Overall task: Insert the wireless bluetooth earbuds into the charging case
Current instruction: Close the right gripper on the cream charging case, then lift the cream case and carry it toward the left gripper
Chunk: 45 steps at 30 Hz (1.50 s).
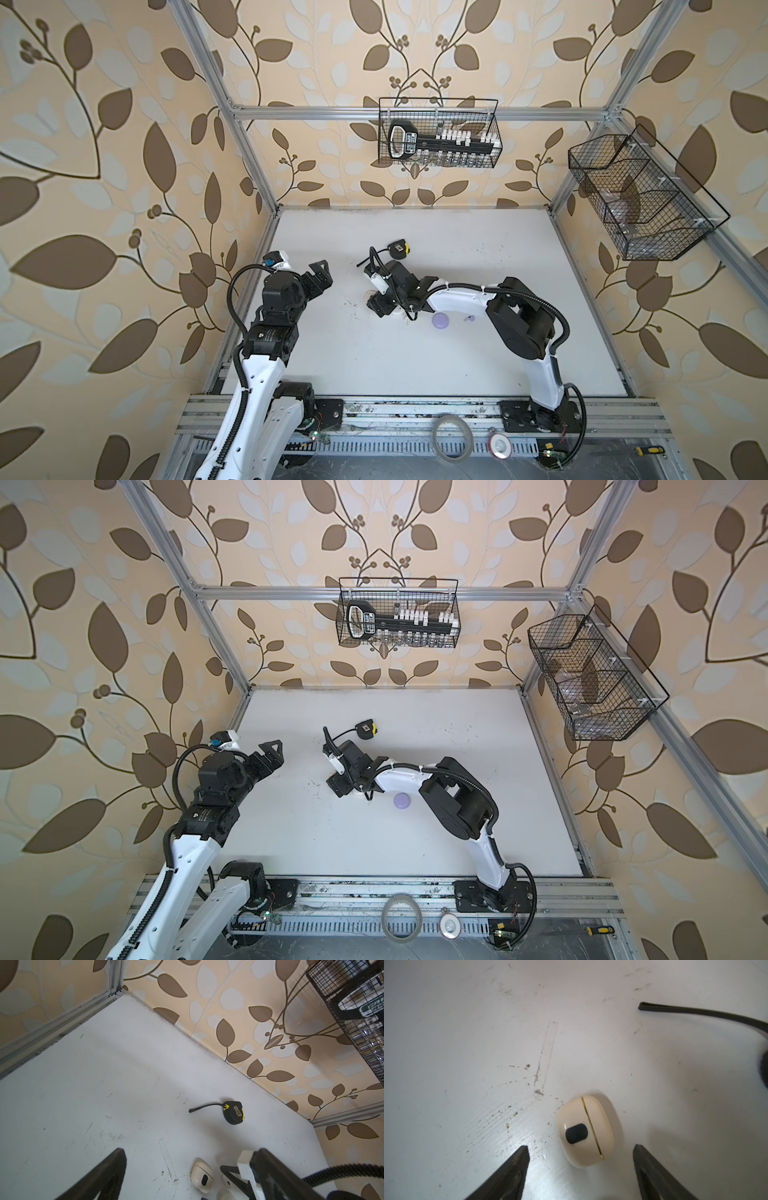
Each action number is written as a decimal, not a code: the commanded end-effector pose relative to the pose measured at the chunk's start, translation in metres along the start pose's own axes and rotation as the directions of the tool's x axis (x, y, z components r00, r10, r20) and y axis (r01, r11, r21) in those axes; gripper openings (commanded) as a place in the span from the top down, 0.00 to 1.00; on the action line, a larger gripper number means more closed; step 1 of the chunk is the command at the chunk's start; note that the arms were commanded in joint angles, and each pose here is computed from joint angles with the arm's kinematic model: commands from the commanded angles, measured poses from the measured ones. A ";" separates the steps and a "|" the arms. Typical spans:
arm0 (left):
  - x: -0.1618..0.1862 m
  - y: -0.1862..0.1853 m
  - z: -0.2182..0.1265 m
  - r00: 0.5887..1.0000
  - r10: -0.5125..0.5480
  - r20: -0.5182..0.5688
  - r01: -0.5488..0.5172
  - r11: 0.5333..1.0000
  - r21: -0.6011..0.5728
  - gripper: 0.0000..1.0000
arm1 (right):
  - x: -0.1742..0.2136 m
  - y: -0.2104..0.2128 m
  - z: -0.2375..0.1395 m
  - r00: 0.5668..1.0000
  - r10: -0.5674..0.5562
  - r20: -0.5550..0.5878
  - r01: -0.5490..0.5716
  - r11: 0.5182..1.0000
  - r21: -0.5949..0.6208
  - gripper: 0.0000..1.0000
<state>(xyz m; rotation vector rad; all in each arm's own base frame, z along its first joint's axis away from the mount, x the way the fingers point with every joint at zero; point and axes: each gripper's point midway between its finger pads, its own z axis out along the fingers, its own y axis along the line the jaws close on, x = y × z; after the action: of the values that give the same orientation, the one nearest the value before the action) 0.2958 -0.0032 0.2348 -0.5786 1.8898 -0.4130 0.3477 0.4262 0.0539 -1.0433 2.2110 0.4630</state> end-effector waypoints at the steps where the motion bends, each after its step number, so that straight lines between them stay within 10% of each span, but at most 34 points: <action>1: -0.007 0.003 -0.005 0.999 0.012 0.040 -0.011 1.000 -0.015 0.01 | 0.001 0.003 0.011 0.996 -0.090 -0.018 0.088 0.993 -0.076 0.21; 12: -0.010 0.005 -0.013 0.998 0.016 0.068 -0.014 1.000 -0.021 0.01 | 0.025 0.009 0.030 0.972 -0.200 -0.120 0.178 0.969 -0.168 0.27; 24: -0.010 0.004 -0.015 0.998 0.014 0.066 -0.013 1.000 -0.014 0.01 | 0.035 0.005 0.038 0.964 -0.215 -0.156 0.196 0.973 -0.124 0.56; 35: -0.005 -0.019 -0.018 1.000 -0.024 0.007 0.023 0.995 0.099 0.01 | -0.041 -0.001 -0.034 0.964 -0.252 0.085 0.256 0.966 -0.040 0.71; 45: 0.014 -0.095 -0.025 0.985 0.056 -0.162 0.032 0.868 0.496 0.02 | -0.107 0.016 -0.180 0.731 -0.587 0.349 0.502 0.808 0.308 0.74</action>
<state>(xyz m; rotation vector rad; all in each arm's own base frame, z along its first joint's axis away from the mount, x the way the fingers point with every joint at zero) 0.2902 -0.0631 0.2450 -0.3668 1.9362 -0.7812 0.3256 0.3995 0.2546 -1.2048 1.5686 0.3202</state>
